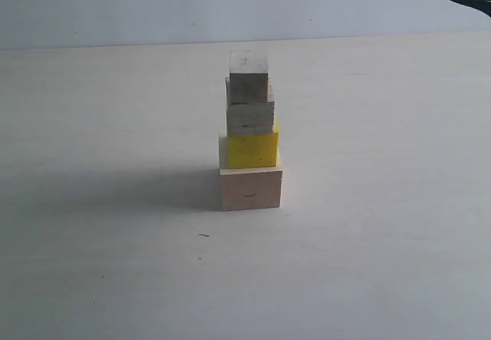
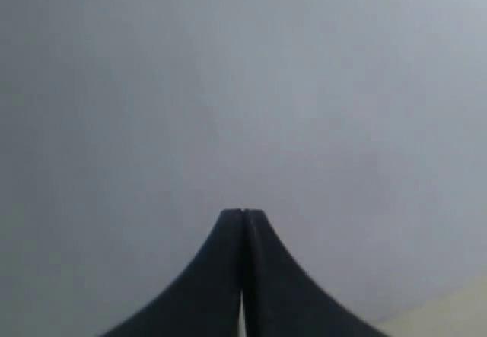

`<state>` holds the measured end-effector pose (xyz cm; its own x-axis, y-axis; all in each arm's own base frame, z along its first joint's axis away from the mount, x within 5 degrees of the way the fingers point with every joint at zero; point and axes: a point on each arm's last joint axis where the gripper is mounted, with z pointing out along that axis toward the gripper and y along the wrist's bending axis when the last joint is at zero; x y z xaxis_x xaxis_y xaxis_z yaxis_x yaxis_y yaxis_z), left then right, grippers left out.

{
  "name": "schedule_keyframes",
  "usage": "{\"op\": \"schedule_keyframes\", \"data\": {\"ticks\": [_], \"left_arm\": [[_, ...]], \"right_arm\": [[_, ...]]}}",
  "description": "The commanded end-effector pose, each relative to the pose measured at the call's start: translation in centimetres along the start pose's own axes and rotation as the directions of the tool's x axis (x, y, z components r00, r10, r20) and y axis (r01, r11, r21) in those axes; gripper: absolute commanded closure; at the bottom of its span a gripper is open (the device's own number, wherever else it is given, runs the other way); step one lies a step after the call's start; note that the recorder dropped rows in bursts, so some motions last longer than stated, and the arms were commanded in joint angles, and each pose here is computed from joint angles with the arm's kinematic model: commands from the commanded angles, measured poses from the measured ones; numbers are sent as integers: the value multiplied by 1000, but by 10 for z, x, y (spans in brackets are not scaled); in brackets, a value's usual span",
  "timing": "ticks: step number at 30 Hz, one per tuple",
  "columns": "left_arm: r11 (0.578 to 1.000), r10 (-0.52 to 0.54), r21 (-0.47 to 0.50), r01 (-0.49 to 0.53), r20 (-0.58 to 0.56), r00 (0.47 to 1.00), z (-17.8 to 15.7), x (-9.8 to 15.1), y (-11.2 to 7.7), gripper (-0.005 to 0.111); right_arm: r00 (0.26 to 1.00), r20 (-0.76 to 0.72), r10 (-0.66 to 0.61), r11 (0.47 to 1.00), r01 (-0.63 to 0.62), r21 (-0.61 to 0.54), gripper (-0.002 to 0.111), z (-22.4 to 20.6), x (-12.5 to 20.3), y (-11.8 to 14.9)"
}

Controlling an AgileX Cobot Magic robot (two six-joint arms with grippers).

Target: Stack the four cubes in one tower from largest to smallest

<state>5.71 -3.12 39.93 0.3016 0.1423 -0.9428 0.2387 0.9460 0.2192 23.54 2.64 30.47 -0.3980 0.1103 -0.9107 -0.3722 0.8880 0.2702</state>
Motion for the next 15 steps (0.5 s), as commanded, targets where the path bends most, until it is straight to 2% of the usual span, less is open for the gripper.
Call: {"op": "schedule_keyframes", "data": {"ticks": [1,4,8,11,15], "left_arm": [[966,-116,-233,109,-19,993,-1,20,19,107],[936,-232,-286,207,-55,971,0,45,22,107],[921,-315,-276,273,-120,942,-1,74,16,107],[925,-325,-251,284,-140,935,-3,81,11,107],[931,-307,-242,273,-113,945,-9,77,8,107]], "right_arm": [[1000,3,-10,1000,10,0,108,-1,0,0],[1000,3,-10,1000,10,0,108,-1,0,0],[1000,3,-10,1000,10,0,108,-1,0,0],[1000,3,-10,1000,10,0,108,-1,0,0],[1000,3,-10,1000,10,0,108,-1,0,0]]}}
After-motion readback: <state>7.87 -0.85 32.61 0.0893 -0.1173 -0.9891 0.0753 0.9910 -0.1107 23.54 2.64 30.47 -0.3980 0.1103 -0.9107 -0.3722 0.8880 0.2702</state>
